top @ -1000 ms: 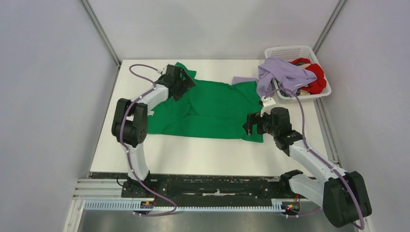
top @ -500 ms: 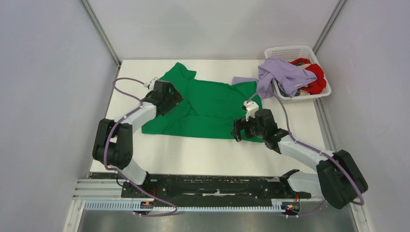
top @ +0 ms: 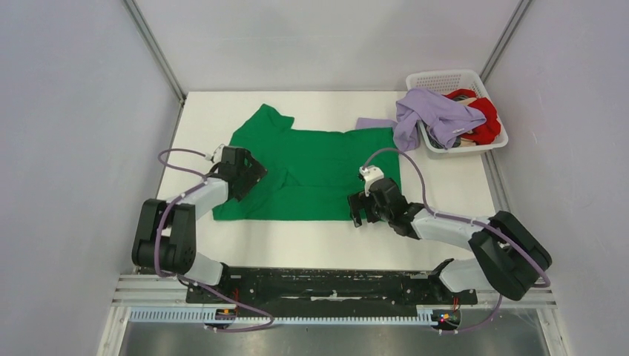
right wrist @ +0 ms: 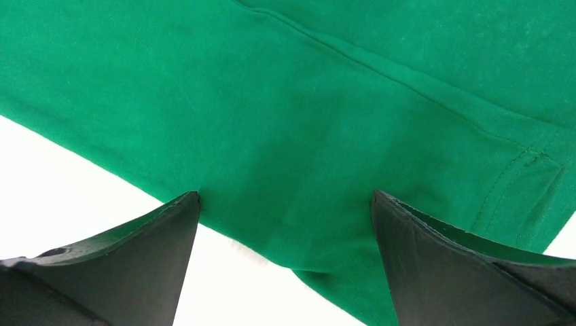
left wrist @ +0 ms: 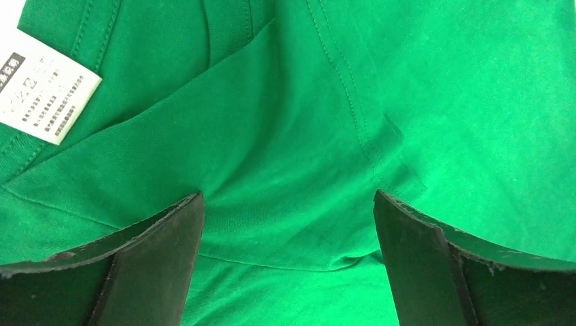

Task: Fold and stack the t-shirts
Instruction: Fold the flattened tshirt in 1/3 of the way

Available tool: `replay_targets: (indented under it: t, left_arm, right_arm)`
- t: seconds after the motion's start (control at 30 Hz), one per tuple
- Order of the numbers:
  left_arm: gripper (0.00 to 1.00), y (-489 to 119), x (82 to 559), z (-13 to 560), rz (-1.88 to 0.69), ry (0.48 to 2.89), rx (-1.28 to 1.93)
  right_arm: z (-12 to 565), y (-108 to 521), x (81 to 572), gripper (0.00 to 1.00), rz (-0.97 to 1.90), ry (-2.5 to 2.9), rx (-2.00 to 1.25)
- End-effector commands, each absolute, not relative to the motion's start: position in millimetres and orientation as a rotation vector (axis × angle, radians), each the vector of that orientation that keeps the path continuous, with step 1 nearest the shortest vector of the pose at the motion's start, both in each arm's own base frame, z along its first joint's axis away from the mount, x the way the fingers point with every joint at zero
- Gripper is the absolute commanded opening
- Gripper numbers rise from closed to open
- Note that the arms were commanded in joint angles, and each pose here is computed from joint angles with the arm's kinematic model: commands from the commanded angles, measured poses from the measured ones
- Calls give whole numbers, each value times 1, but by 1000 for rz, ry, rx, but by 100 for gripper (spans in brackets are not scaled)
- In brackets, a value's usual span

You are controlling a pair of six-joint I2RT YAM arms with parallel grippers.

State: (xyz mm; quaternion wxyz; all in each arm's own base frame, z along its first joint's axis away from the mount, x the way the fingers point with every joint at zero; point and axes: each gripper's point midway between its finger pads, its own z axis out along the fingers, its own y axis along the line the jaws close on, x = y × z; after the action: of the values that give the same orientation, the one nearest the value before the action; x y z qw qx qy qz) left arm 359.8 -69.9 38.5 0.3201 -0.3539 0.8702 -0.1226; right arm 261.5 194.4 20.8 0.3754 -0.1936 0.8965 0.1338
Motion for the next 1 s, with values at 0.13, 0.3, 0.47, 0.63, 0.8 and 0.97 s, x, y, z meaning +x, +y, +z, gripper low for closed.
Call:
replay_targets:
  t: [0.13, 0.3, 0.47, 0.63, 0.8, 0.97]
  left_arm:
    - [100, -29, 257, 24, -64, 2355, -1017]
    - [100, -26, 238, 32, -95, 2327, -1004]
    - [100, -21, 226, 37, -71, 2315, -1004]
    - [100, -14, 216, 35, -42, 2300, -1012]
    - [100, -15, 201, 25, -37, 2331, -1051]
    - [100, -12, 190, 30, -20, 2329, -1085]
  right_arm:
    - [-13, 165, 156, 98, 304, 2534, -615]
    - [-8, 180, 111, 98, 443, 2551, -733]
    - [1, 190, 107, 98, 447, 2496, -742]
    - [12, 187, 119, 98, 381, 2464, -710]
    - [16, 188, 121, 98, 377, 2448, -732]
    - [42, 197, 133, 98, 411, 2357, -708]
